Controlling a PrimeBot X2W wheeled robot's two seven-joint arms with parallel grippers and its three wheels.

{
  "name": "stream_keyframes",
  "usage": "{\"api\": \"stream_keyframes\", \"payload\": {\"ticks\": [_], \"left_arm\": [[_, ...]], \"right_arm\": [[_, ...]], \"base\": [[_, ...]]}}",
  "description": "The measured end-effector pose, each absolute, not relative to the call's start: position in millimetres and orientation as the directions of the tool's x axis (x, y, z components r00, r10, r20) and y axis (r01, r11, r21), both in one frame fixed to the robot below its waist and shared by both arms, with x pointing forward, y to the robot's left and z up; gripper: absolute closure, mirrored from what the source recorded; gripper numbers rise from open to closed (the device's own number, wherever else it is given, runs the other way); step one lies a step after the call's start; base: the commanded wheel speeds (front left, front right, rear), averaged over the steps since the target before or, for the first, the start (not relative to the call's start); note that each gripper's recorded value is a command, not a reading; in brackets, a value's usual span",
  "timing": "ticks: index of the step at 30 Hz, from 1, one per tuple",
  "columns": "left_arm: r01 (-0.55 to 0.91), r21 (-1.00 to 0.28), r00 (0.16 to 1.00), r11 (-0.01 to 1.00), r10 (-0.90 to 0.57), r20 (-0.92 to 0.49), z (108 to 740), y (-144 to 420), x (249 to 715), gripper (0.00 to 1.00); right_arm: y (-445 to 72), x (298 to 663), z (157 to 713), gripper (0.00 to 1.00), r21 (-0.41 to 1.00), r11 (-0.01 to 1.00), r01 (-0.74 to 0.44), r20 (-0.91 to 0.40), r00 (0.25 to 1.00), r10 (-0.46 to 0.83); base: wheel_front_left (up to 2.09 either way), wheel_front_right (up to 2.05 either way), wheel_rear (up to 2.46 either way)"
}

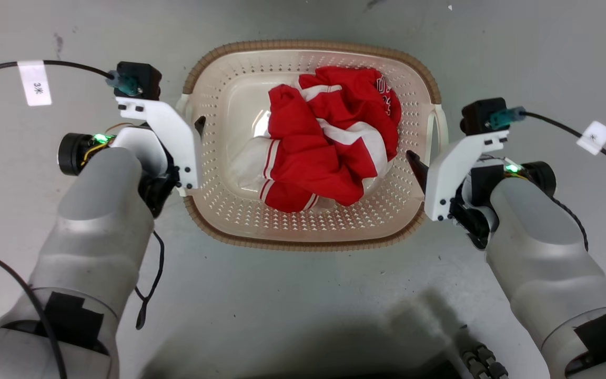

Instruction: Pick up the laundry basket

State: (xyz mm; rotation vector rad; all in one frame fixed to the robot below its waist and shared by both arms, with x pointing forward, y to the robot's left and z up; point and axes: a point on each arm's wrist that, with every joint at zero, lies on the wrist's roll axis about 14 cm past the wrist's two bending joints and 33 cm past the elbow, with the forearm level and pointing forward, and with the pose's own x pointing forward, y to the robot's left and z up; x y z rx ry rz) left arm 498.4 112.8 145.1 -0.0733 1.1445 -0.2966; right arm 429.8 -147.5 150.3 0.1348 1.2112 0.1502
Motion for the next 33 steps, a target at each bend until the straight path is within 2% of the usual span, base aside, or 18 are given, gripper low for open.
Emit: {"api": "stream_keyframes", "payload": {"ticks": [5, 10, 11, 12, 13, 14, 15, 16, 29, 33], "left_arm": [[0.173, -0.232, 0.299, 0.957, -0.275, -0.913, 130.9, 114.0, 489.0, 0.0], [0.177, -0.247, 0.28, 0.953, -0.289, -0.915, 124.5, 111.2, 491.4, 0.0], [0.175, -0.251, 0.27, 0.952, -0.292, -0.918, 123.1, 110.4, 489.3, 0.0], [0.172, -0.256, 0.26, 0.951, -0.294, -0.92, 122.0, 109.6, 487.3, 0.0], [0.172, -0.258, 0.255, 0.951, -0.296, -0.92, 121.5, 109.0, 486.8, 0.0], [0.172, -0.26, 0.252, 0.95, -0.297, -0.921, 121.4, 108.7, 487.1, 0.54], [0.171, -0.262, 0.252, 0.95, -0.3, -0.92, 121.7, 108.3, 488.4, 0.91], [0.169, -0.267, 0.246, 0.949, -0.303, -0.921, 122.0, 107.2, 488.7, 1.0], [0.167, -0.288, 0.132, 0.943, -0.311, -0.941, 138.3, 106.3, 470.3, 1.0], [0.178, -0.289, 0.109, 0.941, -0.311, -0.944, 155.9, 105.9, 469.1, 1.0]], "right_arm": [[-142.6, 424.8, 143.1, 0.0, 0.196, 0.979, -0.063, -0.933, 0.295, 0.206], [-140.4, 423.3, 136.6, 0.0, 0.206, 0.977, -0.06, -0.939, 0.27, 0.215], [-140.0, 422.4, 135.4, 0.04, 0.208, 0.976, -0.058, -0.94, 0.266, 0.216], [-139.9, 421.2, 134.3, 0.47, 0.209, 0.976, -0.056, -0.941, 0.261, 0.216], [-138.7, 421.1, 133.8, 0.75, 0.216, 0.975, -0.047, -0.94, 0.259, 0.22], [-137.2, 421.1, 133.3, 1.0, 0.22, 0.974, -0.046, -0.94, 0.256, 0.225], [-135.8, 420.8, 133.0, 1.0, 0.224, 0.973, -0.048, -0.941, 0.251, 0.228], [-135.8, 420.6, 132.9, 1.0, 0.225, 0.973, -0.045, -0.941, 0.25, 0.229], [-132.2, 423.3, 151.1, 1.0, 0.231, 0.971, -0.064, -0.938, 0.249, 0.24], [-131.3, 422.7, 165.4, 1.0, 0.232, 0.97, -0.074, -0.945, 0.22, 0.243]], "base": [[0.0, 0.0, 0.0], [0.0, 0.0, 0.0], [0.0, 0.0, 0.0], [0.0, 0.0, 0.0], [0.0, 0.0, 0.0], [0.0, 0.0, 0.0], [0.0, 0.0, 0.0], [0.0, 0.0, 0.0], [0.0, 0.0, 0.0], [0.0, 0.0, 0.0]]}}
